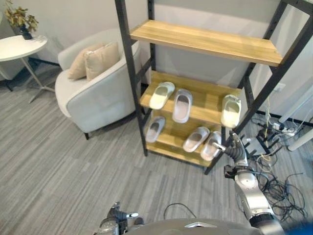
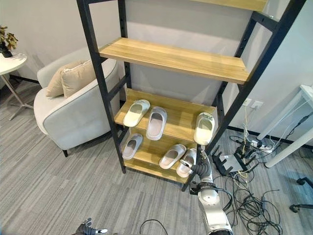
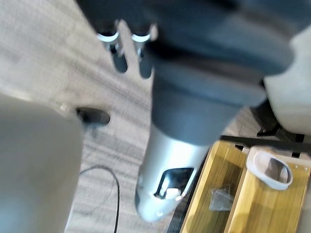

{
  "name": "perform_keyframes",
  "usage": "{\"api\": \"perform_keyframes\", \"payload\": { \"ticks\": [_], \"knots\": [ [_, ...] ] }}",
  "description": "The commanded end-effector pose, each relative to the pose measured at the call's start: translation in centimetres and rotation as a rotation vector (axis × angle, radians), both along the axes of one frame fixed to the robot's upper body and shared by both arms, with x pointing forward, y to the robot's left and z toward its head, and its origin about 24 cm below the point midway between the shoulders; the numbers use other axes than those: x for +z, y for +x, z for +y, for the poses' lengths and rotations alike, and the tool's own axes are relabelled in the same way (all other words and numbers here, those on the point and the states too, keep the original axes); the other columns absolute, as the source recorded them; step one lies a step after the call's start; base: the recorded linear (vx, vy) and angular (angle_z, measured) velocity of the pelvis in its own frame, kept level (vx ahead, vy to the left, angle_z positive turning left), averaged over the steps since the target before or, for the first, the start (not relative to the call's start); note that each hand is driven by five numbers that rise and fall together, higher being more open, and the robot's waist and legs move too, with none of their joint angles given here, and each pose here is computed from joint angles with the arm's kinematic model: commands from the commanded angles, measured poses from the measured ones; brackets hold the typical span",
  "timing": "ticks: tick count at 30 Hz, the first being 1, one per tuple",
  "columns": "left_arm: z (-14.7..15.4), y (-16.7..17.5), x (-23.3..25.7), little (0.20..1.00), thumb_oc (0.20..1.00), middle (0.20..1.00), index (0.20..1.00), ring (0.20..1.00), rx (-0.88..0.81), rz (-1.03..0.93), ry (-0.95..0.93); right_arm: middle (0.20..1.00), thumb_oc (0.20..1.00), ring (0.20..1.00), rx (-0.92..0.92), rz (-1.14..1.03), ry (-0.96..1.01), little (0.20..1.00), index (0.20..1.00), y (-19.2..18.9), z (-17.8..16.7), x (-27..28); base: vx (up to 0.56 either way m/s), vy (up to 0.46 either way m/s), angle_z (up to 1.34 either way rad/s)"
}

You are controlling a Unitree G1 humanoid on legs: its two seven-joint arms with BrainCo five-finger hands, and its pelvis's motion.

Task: Arrange the slippers neatly on the shoe rack.

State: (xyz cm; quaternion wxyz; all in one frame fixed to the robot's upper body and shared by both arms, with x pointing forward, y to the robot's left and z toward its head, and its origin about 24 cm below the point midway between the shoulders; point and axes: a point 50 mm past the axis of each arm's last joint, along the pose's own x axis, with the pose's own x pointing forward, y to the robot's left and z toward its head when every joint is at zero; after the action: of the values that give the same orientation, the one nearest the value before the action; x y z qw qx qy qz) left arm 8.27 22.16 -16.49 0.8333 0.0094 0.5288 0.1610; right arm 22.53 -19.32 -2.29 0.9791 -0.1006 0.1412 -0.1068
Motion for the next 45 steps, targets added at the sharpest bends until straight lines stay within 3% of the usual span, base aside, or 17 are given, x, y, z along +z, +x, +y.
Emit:
{"api": "perform_keyframes", "payload": {
  "ticks": [1,7,14,23,30,33,41,45],
  "knots": [
    [2.1,0.4,0.6,1.0,1.0,1.0,1.0,1.0,0.019,-0.016,0.06,1.0,1.0,1.0,-0.05,-0.146,0.053,1.0,1.0,0.8,0.2,2.3,0.07,0.145,0.01],
    [1.3,3.3,1.2,1.0,1.0,1.0,1.0,1.0,0.002,-0.125,0.049,1.0,1.0,1.0,-0.082,-0.119,0.095,1.0,1.0,-0.2,0.0,1.5,0.17,0.128,0.4],
    [0.9,4.0,1.8,1.0,1.0,1.0,1.0,1.0,0.077,-0.233,0.036,1.0,1.0,1.0,-0.08,-0.12,0.004,1.0,1.0,-1.0,-0.2,1.6,0.09,-0.003,0.49],
    [2.7,1.5,1.4,1.0,1.0,1.0,1.0,1.0,0.165,-0.173,0.075,1.0,1.0,1.0,-0.007,-0.098,-0.019,1.0,1.0,-1.0,0.9,1.5,0.19,0.246,-0.23],
    [2.8,0.0,1.0,1.0,1.0,1.0,1.0,1.0,0.174,-0.121,0.083,1.0,1.0,1.0,-0.077,-0.213,-0.072,1.0,1.0,-1.0,0.2,3.5,0.1,0.34,-0.51],
    [4.0,0.2,1.4,1.0,1.0,1.0,1.0,1.0,0.267,-0.145,0.103,1.0,1.0,1.0,-0.123,-0.31,-0.115,1.0,1.0,0.0,0.4,5.1,-0.08,0.185,-1.11],
    [1.3,0.7,0.9,1.0,1.0,1.0,1.0,1.0,0.191,-0.178,0.026,1.0,1.0,1.0,-0.262,-0.426,-0.393,1.0,1.0,-0.8,-2.4,7.8,0.07,0.027,0.11],
    [0.2,-0.5,0.3,1.0,1.0,1.0,1.0,1.0,0.149,-0.116,0.008,1.0,1.0,1.0,-0.239,-0.424,-0.363,1.0,1.0,-0.1,-1.8,8.1,0.04,-0.01,0.12]
  ]
}}
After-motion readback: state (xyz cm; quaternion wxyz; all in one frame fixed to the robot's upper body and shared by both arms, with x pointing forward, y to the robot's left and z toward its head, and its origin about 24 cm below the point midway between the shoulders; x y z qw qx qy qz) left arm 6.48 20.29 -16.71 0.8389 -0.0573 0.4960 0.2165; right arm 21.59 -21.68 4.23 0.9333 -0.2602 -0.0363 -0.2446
